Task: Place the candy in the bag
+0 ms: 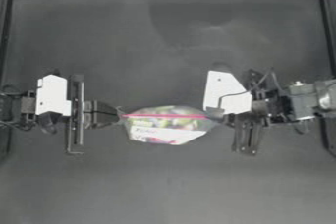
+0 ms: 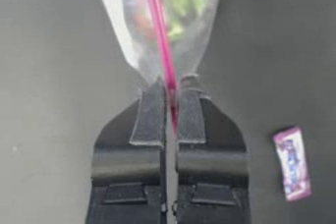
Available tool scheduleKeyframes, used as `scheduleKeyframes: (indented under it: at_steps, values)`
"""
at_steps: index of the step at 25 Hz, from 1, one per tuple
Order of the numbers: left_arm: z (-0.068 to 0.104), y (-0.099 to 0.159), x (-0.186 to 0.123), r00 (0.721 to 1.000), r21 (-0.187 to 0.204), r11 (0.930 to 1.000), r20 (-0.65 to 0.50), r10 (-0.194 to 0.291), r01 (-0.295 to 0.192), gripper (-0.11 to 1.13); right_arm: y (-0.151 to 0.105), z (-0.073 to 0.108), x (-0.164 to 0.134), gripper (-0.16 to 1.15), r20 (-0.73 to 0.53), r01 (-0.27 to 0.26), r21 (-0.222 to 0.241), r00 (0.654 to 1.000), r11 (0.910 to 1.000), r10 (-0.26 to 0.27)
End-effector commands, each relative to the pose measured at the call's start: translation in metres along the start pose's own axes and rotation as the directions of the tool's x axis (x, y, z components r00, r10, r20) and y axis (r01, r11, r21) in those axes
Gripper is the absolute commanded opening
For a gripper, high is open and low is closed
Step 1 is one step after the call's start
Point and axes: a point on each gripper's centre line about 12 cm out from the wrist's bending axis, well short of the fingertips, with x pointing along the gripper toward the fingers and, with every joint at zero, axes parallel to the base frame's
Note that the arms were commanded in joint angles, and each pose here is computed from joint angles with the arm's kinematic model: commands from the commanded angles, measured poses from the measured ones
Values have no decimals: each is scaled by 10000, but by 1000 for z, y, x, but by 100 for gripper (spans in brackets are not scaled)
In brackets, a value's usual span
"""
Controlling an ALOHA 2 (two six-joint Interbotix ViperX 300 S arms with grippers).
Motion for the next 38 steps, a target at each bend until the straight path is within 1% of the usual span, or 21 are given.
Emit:
scheduleKeyframes:
  at_steps: [1,8,11,15,18,23,27,29,38]
  values:
    - [11,1,-5,9991,1,10000,415,30,-30,4,-3,-5,-7,6,-76,73,103,9999,9999,-72]
    - [10,1,-5,9992,-14,10000,399,30,-29,4,-5,-11,-9,6,-150,128,103,9998,9999,-127]
    - [12,3,-5,9990,-30,10000,446,74,-73,4,-6,-10,-14,6,-19,98,155,10000,9998,-97]
    - [17,5,-4,9983,-33,9999,569,161,-159,4,-7,-1,-24,6,434,163,41,9989,9999,-164]
    - [19,7,-3,9978,-30,9997,631,227,-226,4,-8,8,-30,6,742,286,-145,9969,9995,-274]
    - [25,9,-2,9965,436,9985,783,297,-332,4,-10,20,-43,6,998,580,-363,9935,9977,-541]
    - [31,10,0,9956,523,9979,875,336,-383,4,-11,26,-51,6,1064,655,-366,9924,9972,-613]
    - [30,11,0,9957,519,9979,859,351,-397,4,-10,28,-54,6,1137,595,-350,9920,9976,-552]
    - [19,12,9,9983,496,9979,431,394,-415,4,-4,26,-47,5,1070,424,-389,9935,9983,-380]
